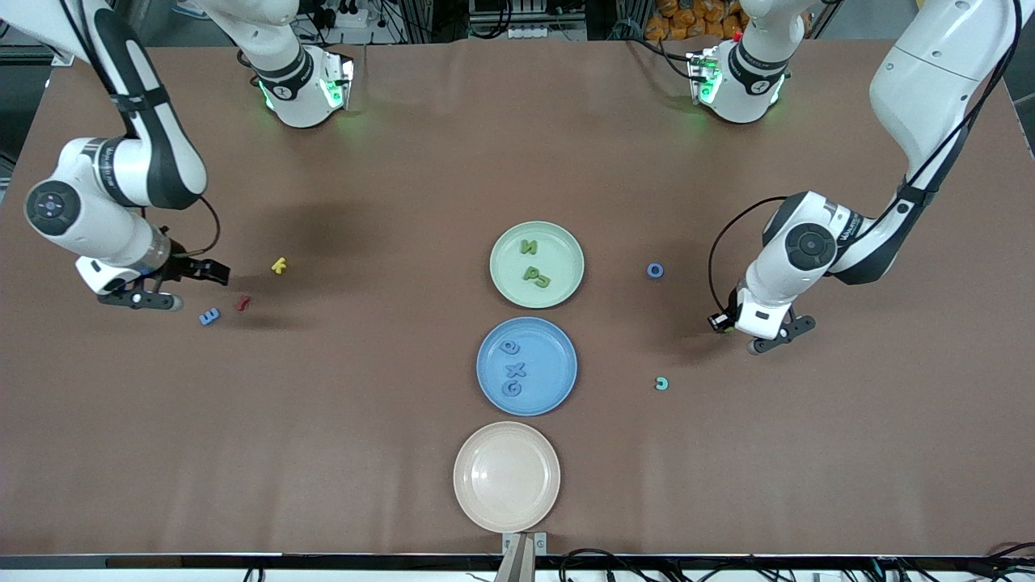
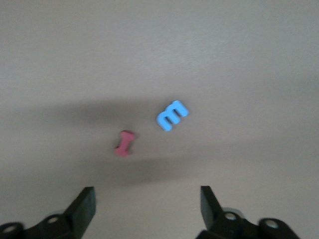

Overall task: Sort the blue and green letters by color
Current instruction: 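Grasp the green B with the left gripper while the right gripper reaches, then drop the B on the green plate while the right gripper grasps E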

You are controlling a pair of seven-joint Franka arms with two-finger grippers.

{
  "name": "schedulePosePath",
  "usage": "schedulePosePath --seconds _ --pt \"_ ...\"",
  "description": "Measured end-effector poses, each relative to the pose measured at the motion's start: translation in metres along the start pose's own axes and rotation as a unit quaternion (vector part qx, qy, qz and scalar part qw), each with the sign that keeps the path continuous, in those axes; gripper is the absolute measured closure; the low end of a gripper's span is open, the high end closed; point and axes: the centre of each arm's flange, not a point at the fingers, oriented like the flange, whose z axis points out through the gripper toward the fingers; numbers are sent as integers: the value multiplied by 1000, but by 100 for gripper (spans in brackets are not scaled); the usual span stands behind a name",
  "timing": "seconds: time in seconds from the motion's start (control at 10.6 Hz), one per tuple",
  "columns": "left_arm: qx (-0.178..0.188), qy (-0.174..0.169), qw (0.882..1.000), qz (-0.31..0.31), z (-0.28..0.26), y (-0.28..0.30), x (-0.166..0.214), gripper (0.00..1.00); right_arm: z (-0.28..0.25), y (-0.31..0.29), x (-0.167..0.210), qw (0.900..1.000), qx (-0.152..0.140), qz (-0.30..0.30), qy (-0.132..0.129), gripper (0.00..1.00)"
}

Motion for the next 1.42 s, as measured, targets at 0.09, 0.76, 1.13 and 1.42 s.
schedulePosePath --seconds 0.09,0.76,1.13,1.42 --pt "-3 5 1000 0 -6 13 -7 72 8 14 -2 1000 2 7 6 11" --pt "-7 -5 1000 -1 -34 120 -114 72 44 46 8 967 112 230 2 21" --pt "-19 -4 1000 -4 -46 179 -194 72 97 60 22 953 99 285 1 28" --pt "-38 4 999 4 -61 207 -217 72 100 76 34 950 94 299 12 31"
